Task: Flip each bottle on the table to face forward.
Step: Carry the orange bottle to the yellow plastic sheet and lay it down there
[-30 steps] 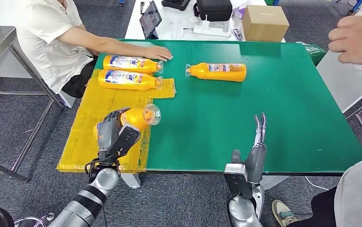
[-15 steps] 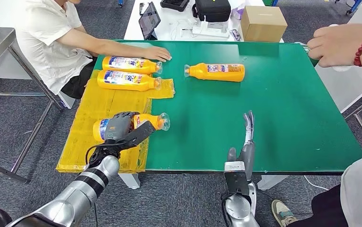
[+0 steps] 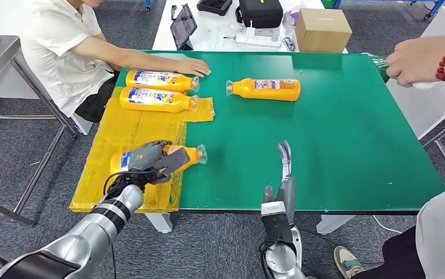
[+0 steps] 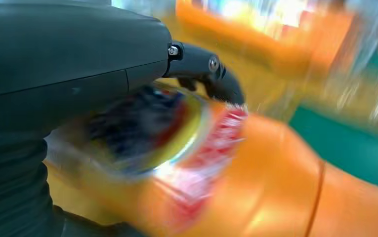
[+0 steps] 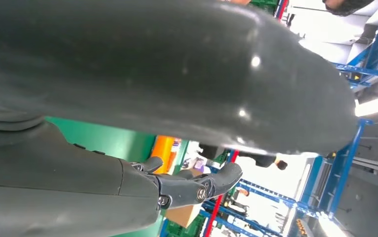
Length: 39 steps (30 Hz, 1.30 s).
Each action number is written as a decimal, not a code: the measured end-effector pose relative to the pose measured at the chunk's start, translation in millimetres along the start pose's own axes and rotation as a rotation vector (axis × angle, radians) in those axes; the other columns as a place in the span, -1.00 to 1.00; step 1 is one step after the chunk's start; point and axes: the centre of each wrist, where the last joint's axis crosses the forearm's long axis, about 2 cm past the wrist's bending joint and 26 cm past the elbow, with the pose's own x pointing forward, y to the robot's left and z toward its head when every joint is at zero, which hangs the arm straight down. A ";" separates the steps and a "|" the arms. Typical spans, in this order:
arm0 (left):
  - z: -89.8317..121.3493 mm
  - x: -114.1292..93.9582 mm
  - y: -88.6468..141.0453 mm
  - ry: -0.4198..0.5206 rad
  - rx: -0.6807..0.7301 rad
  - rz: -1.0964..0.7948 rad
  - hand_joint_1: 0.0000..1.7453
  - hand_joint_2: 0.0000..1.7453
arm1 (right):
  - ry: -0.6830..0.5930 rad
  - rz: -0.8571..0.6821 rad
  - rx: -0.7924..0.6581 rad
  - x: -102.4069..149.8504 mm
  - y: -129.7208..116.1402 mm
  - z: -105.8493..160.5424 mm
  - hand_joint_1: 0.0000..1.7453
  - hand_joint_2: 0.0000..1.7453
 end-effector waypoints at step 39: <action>77.0 69.2 -35.2 -0.533 0.272 0.945 -1.00 1.00 | -0.067 0.467 0.502 -34.7 -4.0 16.8 -1.00 1.00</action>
